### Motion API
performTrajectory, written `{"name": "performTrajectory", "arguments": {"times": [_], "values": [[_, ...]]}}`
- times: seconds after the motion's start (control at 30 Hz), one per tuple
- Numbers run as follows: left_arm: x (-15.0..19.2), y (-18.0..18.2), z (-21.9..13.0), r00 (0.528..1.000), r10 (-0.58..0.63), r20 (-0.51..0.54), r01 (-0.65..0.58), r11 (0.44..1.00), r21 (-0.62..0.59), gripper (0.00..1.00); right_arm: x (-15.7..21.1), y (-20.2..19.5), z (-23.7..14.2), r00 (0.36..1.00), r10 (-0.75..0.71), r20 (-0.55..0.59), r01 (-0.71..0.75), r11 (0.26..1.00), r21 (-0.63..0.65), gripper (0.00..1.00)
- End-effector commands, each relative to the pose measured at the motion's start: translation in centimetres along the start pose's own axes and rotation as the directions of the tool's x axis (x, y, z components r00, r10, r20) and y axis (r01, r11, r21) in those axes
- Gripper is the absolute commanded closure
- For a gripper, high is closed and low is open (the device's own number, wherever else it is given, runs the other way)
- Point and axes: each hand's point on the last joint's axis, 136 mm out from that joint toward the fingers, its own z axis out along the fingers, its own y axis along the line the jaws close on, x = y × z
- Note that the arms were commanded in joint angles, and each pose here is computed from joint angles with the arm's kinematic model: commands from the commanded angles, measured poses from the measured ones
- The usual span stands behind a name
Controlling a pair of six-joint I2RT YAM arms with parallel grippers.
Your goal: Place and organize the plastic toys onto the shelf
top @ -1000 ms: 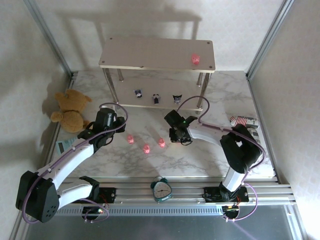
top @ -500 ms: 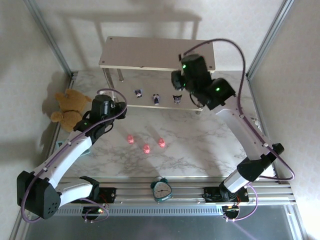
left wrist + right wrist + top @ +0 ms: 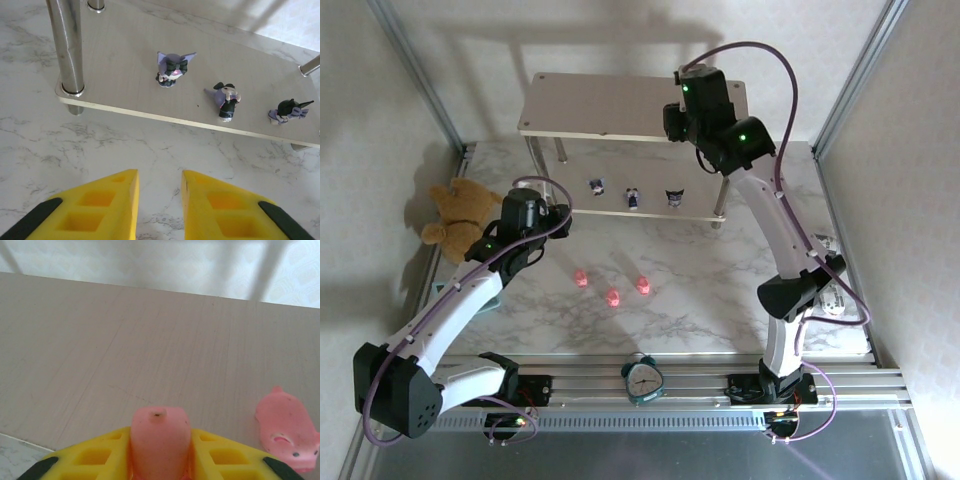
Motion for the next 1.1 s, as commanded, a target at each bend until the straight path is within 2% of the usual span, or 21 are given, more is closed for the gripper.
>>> {"name": "performTrajectory", "arguments": {"times": [0.0,0.83,1.07], "values": [[-1.0,-0.1,-0.8,1.000,0.009,0.014,-0.009,1.000,0.007,0.71,-1.4,-0.1,-1.0,0.999,0.016,0.032,-0.015,1.000,-0.021,0.68],[-0.8,1.2,-0.6,1.000,0.006,-0.004,-0.006,1.000,-0.004,0.70,0.2,-0.1,4.5,0.998,0.057,-0.028,-0.057,0.998,-0.006,0.68],[-0.9,1.5,-0.4,1.000,0.002,-0.007,-0.002,1.000,-0.010,0.69,0.5,-0.1,5.2,0.997,0.060,-0.039,-0.060,0.998,-0.009,0.65]]}}
